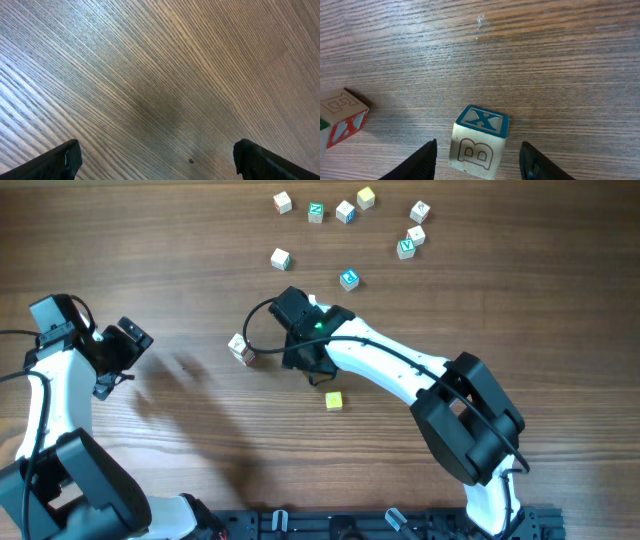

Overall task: Form a tower
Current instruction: 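Grasp the blue X-letter block with the right gripper, then carry the X block over the stack and lower it on top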

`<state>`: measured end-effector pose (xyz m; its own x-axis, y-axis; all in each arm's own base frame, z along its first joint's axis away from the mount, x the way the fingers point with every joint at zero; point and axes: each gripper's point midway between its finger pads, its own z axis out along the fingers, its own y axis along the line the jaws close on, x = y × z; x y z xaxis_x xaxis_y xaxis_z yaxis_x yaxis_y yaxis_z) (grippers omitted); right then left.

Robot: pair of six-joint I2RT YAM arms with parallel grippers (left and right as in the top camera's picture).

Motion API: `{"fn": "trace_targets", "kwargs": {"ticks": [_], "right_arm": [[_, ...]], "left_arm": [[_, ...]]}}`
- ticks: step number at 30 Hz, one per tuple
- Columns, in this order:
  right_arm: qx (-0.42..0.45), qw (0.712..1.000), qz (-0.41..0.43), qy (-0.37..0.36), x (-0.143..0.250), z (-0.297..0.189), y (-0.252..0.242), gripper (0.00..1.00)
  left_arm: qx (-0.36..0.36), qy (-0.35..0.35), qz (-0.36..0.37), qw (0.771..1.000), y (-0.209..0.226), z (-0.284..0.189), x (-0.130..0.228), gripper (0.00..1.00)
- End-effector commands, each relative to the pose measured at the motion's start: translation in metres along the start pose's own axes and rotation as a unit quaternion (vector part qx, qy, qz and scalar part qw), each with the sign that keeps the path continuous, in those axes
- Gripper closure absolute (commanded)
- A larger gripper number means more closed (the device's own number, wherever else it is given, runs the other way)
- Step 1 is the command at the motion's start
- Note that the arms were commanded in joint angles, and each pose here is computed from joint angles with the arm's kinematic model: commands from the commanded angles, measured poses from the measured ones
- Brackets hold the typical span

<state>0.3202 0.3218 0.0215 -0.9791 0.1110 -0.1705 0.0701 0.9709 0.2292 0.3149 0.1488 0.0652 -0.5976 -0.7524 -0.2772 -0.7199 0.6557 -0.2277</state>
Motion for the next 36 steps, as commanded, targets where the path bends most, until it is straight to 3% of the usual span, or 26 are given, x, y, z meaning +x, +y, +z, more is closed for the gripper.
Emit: {"fn": "trace_targets", "kwargs": {"ticks": [1, 6, 10, 13, 15, 19, 22, 32, 36], "right_arm": [[0.028, 0.999, -0.018, 0.006, 0.004, 0.015, -0.014, 0.46], [0.022, 1.000, -0.018, 0.000, 0.002, 0.024, -0.011, 0.60], [0.021, 1.000, -0.019, 0.000, 0.001, 0.024, -0.011, 0.63], [0.013, 0.999, -0.051, -0.002, -0.001, 0.012, -0.006, 0.76], [0.004, 0.996, -0.088, -0.011, -0.005, 0.002, -0.001, 0.78], [-0.012, 0.979, -0.205, -0.015, -0.005, -0.024, 0.006, 0.79], [-0.067, 0.941, -0.331, -0.011, -0.002, -0.076, 0.031, 0.77], [-0.121, 0.902, -0.409, -0.065, -0.028, -0.164, 0.079, 0.71], [-0.131, 0.898, -0.412, -0.081, -0.052, -0.163, 0.109, 0.72]], "left_arm": [[0.005, -0.013, -0.005, 1.000, -0.002, -0.007, -0.008, 0.00], [0.005, -0.013, -0.005, 1.000, -0.002, -0.007, -0.008, 0.00], [0.005, -0.013, -0.005, 1.000, -0.002, -0.007, -0.008, 0.00], [0.005, -0.013, -0.005, 1.000, -0.002, -0.007, -0.008, 0.00], [0.005, -0.013, -0.005, 1.000, -0.002, -0.007, -0.008, 0.00], [0.005, -0.013, -0.005, 1.000, -0.002, -0.007, -0.008, 0.00], [0.005, -0.013, -0.005, 1.000, -0.002, -0.007, -0.008, 0.00], [0.005, -0.013, -0.005, 1.000, -0.002, -0.007, -0.008, 0.00], [0.005, -0.013, -0.005, 1.000, -0.002, -0.007, -0.008, 0.00]]}}
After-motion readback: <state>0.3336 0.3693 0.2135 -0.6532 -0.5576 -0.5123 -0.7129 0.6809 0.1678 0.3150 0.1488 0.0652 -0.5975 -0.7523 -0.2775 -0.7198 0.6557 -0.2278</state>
